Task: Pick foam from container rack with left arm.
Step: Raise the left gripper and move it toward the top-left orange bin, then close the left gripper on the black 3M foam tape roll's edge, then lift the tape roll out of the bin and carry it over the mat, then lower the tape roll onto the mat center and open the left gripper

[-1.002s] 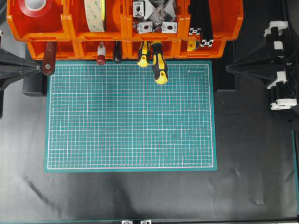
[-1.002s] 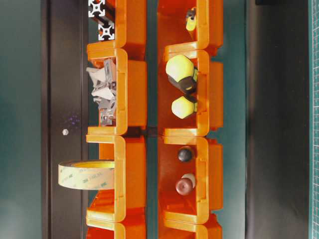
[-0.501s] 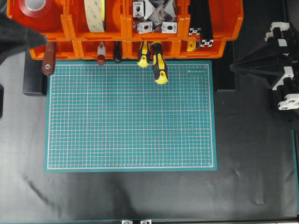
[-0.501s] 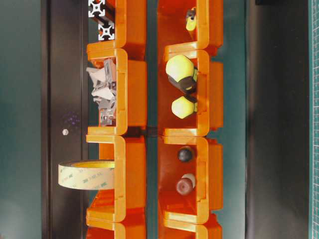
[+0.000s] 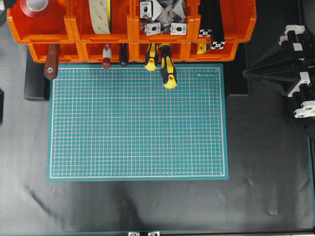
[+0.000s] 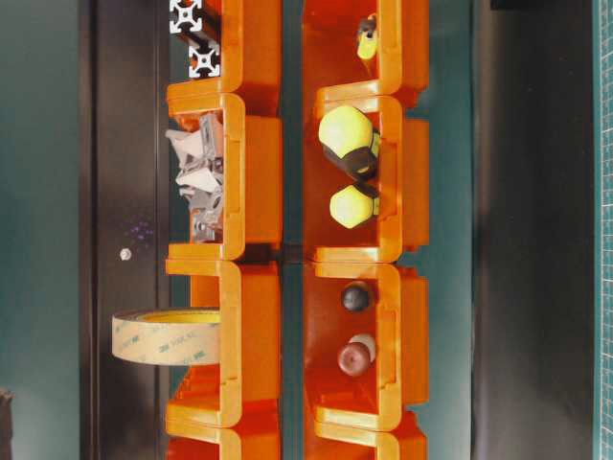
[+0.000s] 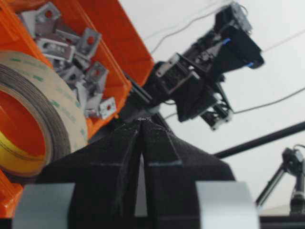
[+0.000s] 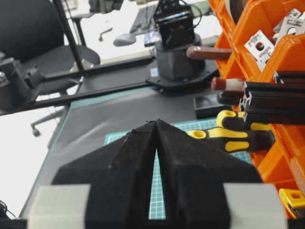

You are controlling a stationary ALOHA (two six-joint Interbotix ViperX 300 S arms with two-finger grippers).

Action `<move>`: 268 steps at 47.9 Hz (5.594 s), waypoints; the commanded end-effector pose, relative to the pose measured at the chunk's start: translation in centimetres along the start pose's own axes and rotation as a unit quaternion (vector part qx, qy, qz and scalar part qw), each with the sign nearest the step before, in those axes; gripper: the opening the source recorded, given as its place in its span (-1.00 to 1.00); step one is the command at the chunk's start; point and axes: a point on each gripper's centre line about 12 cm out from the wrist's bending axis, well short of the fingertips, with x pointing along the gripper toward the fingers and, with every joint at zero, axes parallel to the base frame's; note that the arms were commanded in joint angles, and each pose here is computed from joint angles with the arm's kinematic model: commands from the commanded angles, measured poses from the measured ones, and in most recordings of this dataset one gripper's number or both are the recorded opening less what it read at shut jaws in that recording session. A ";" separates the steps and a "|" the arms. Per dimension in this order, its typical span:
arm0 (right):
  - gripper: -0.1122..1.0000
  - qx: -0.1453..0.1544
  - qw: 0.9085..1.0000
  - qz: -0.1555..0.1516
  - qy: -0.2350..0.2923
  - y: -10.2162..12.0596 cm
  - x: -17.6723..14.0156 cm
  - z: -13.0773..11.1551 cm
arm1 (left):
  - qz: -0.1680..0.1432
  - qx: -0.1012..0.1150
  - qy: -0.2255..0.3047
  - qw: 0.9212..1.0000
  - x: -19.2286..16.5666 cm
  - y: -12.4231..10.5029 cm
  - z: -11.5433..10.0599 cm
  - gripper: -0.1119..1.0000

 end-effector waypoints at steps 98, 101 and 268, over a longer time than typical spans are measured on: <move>-0.82 0.001 1.000 0.016 -0.019 0.7 0.0 1.3 | -0.212 0.061 0.001 0.975 -2.3 -9.6 -2.0 -0.33; -0.82 0.001 1.000 0.015 -0.018 0.7 0.0 1.3 | -0.238 0.078 0.033 0.968 -2.7 -10.5 -4.3 -0.33; -0.82 0.045 0.998 0.030 -0.017 1.3 -0.7 1.8 | -0.105 0.199 0.261 0.939 11.3 1.6 -27.8 0.76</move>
